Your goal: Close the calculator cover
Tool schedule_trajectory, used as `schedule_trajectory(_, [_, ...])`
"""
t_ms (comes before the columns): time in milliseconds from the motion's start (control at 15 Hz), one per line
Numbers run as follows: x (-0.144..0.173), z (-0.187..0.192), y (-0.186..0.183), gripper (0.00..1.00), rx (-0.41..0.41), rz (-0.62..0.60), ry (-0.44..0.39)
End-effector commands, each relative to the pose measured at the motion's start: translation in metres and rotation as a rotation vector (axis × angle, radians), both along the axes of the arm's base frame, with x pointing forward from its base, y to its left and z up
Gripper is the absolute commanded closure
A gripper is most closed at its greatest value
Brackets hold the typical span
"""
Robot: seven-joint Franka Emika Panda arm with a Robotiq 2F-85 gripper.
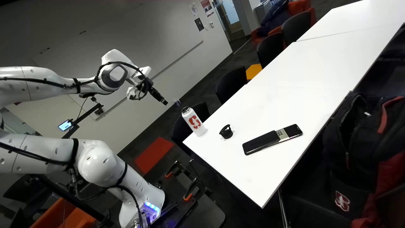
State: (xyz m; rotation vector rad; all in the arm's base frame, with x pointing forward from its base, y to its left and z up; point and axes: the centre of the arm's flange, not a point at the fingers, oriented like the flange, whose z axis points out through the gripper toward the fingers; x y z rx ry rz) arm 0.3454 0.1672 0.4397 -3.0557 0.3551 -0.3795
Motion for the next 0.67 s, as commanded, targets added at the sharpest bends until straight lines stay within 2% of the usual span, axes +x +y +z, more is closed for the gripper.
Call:
schedule_trajectory(0, [0.040,-0.029,-0.051,0.00,0.004,-0.080,0.005])
schedule_trajectory(400, [0.082,-0.116,-0.149,0.00,0.000,-0.178,0.070])
schedule_trajectory(600, [0.087,-0.144,-0.172,0.00,-0.028,-0.187,0.110])
